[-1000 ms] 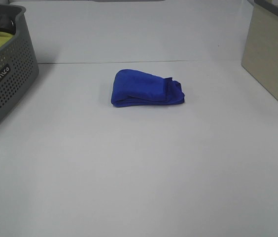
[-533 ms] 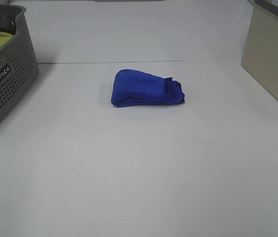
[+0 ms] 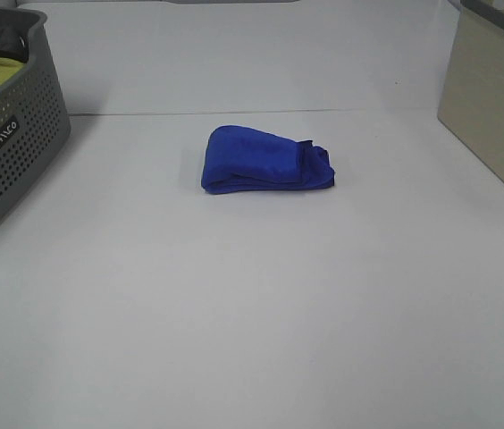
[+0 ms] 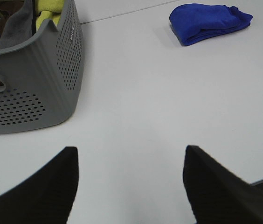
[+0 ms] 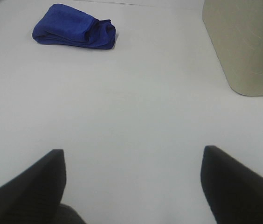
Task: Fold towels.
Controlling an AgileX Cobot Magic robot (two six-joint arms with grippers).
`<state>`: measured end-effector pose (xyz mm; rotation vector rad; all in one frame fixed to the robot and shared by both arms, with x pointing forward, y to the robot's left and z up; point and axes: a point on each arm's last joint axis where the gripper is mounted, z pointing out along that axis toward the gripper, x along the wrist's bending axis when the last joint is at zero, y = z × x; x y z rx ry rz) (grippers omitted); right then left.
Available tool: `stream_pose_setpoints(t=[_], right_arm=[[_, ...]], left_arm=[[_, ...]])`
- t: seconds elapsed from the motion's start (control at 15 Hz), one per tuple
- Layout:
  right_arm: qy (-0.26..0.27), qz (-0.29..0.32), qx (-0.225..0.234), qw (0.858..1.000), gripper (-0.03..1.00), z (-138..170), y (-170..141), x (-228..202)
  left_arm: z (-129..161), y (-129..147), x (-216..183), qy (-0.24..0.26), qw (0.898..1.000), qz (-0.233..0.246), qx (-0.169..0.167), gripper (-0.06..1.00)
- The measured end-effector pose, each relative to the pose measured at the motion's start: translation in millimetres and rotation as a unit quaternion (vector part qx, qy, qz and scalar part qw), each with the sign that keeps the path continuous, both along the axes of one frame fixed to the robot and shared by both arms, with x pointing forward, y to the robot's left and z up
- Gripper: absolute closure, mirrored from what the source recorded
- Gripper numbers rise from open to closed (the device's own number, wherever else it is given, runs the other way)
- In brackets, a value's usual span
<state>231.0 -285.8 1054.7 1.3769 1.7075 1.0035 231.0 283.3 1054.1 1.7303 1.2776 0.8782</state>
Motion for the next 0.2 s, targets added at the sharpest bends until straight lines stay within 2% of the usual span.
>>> stream_pose_setpoints(t=[0.2], right_arm=[[0.000,0.000,0.000,1.000,0.21,0.0,0.1,0.0]], left_arm=[[0.0,0.0,0.0,0.000,1.000,0.000,0.000,0.32]])
